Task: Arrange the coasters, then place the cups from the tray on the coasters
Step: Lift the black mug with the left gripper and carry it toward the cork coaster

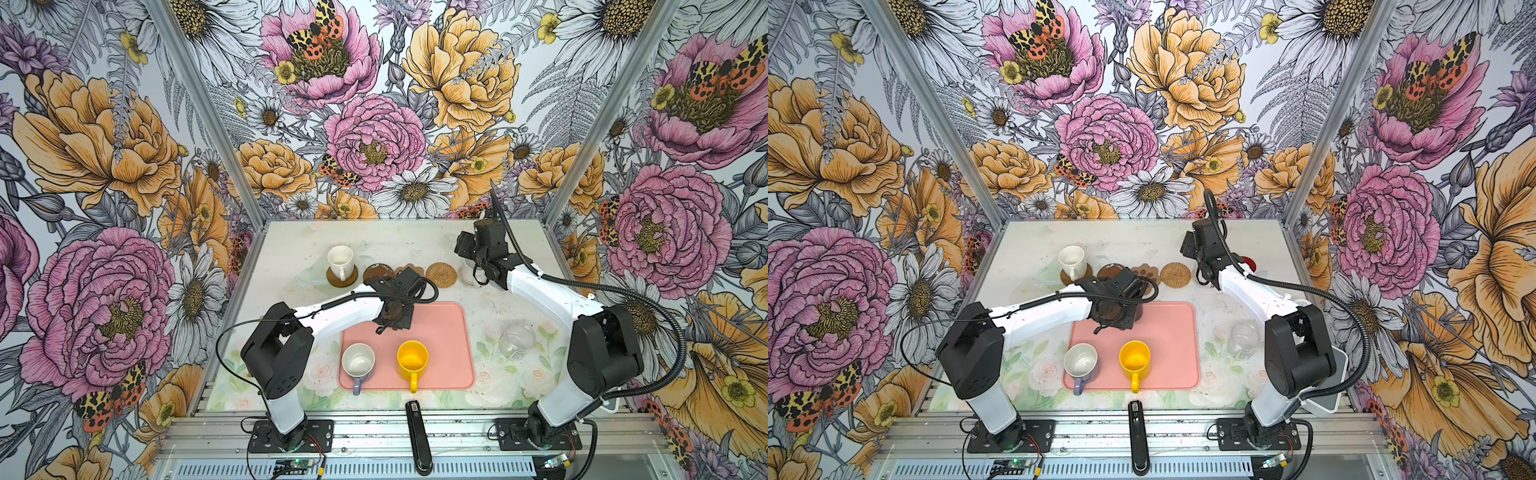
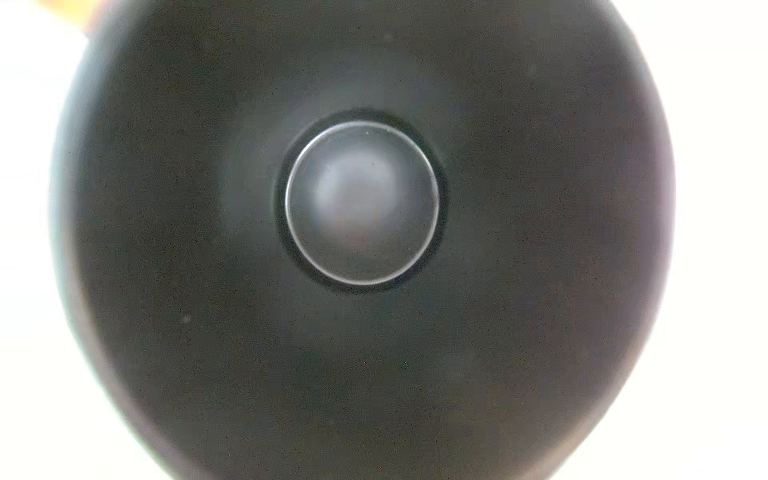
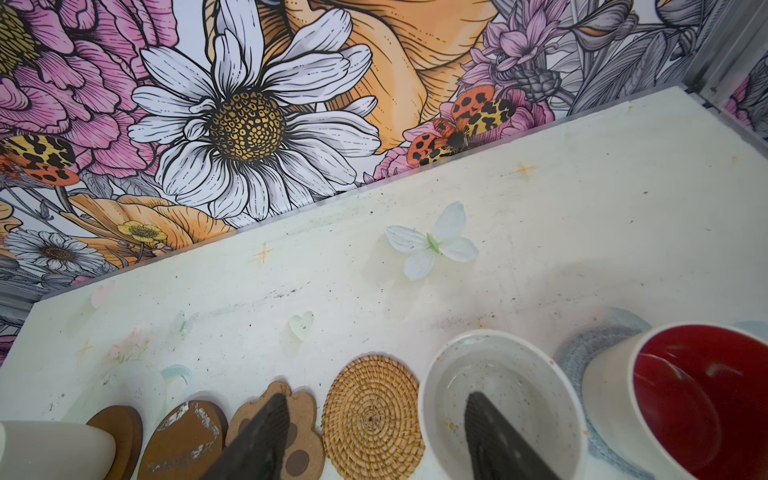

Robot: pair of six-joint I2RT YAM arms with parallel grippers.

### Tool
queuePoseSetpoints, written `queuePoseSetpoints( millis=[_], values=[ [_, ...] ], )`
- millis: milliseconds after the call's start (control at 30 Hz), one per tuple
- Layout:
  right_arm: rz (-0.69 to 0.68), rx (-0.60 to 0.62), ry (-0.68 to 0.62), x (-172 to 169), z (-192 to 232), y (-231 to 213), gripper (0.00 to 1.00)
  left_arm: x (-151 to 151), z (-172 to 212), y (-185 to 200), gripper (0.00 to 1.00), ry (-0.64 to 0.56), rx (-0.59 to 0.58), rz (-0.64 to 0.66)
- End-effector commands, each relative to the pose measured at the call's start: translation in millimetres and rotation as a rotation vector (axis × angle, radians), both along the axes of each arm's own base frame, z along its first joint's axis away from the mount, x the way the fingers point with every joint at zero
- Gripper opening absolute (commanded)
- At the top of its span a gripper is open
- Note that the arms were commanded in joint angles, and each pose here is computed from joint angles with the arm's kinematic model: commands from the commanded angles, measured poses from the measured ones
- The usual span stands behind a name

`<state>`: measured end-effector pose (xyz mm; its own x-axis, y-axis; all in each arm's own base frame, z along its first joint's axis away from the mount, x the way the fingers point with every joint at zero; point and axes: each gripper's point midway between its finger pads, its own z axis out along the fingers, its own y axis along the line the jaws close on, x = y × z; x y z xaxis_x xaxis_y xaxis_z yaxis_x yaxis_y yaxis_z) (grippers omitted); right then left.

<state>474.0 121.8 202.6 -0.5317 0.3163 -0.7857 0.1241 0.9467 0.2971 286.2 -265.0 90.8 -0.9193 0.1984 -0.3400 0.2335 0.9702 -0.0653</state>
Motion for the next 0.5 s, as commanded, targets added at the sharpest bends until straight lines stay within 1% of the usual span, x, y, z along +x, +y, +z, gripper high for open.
queuePoseSetpoints(
  millis=[0, 200, 467],
  values=[
    [-0.008, 0.02, -0.005, 3, -2, -1, 0.69, 41, 56, 1, 0.0, -0.179, -0.076, 0.052],
    [-0.004, 0.026, -0.006, 3, -1, 0, 0.69, 69, 76, 10, 0.0, -0.229, -0.096, 0.083],
    [-0.002, 0.027, -0.011, 3, 2, 1, 0.69, 104, 79, 38, 0.0, -0.257, -0.086, 0.156]
  ],
)
